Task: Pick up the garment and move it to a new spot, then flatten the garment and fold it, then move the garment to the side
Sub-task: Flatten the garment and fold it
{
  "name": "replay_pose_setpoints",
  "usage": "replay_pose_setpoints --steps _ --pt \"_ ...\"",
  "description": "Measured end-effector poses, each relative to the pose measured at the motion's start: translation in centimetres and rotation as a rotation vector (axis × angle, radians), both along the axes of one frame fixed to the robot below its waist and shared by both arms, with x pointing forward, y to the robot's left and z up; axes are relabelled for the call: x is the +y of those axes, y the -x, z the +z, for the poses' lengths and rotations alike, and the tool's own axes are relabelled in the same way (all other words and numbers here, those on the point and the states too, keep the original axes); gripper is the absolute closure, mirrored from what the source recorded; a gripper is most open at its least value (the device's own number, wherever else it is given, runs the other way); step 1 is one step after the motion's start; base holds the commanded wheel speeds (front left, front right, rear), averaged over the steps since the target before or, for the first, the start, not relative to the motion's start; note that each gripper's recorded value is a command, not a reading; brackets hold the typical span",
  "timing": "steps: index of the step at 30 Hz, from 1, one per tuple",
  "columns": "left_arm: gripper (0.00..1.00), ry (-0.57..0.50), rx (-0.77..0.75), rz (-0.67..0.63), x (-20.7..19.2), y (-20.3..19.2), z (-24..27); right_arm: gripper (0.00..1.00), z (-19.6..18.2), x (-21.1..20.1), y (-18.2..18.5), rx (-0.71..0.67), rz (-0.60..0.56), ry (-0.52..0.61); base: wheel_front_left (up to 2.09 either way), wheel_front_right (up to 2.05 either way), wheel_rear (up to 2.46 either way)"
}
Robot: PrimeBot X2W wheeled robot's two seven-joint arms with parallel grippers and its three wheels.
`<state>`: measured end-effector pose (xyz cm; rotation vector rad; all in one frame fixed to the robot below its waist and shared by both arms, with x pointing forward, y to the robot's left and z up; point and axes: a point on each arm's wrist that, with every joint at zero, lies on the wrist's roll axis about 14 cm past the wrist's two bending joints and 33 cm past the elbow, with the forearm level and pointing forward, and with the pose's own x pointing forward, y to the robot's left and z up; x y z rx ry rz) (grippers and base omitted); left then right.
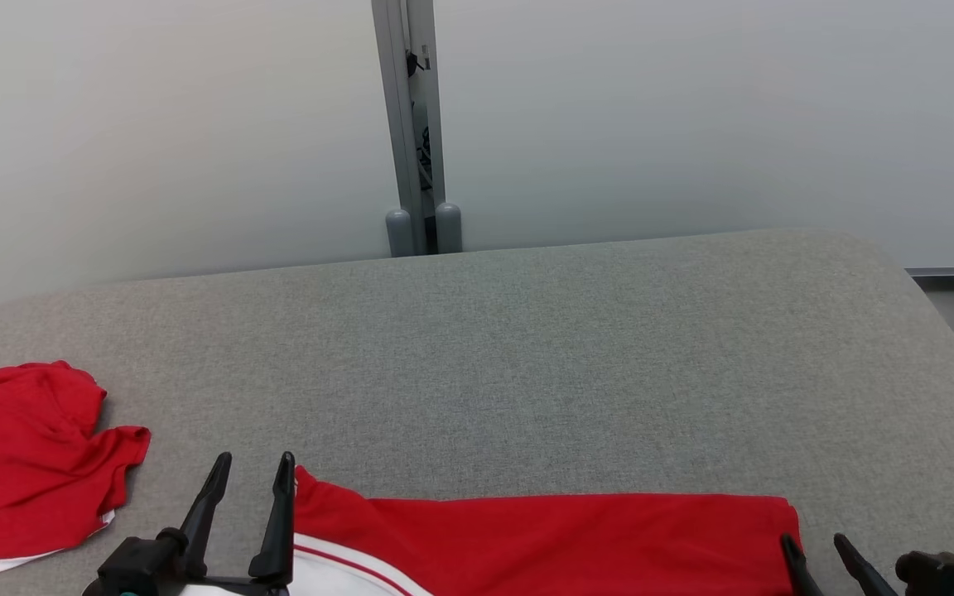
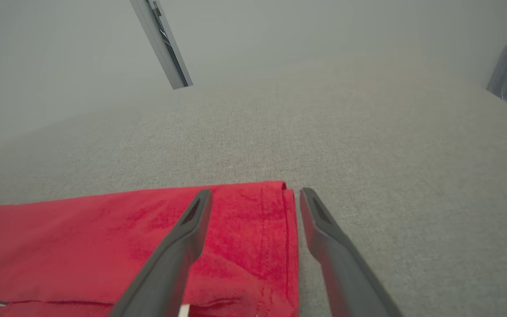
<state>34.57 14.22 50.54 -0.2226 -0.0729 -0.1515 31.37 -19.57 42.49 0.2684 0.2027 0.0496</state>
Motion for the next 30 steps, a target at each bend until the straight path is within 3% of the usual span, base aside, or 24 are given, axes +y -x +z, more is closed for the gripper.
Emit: replay_pose_setpoints --steps 9,20,27,29,30 --pt "0.0 0.006 0.014 0.005 0.3 0.2 -0.5 0.0 -4.7 0.0 1.8 0.193 -0.037 -0.107 0.0 0.0 0.0" --pt "0.0 -0.013 0.003 0.024 1.0 0.0 -0.2 0.0 -6.7 0.9 2.0 0.278 -0.076 -0.217 0.0 0.0 0.0" --pt "0.0 -0.023 -0.004 0.039 1.6 0.1 0.0 0.0 -6.8 2.6 1.4 0.302 -0.041 -0.274 0.0 0.0 0.0" --pt "0.0 -0.022 -0.005 0.042 1.6 0.2 0.0 0.58 -6.8 2.8 1.4 0.303 -0.035 -0.28 0.0 0.0 0.0" --pt "0.0 -0.022 -0.005 0.044 1.7 0.2 0.0 0.78 -6.8 2.9 1.4 0.304 -0.03 -0.282 0.0 0.0 0.0"
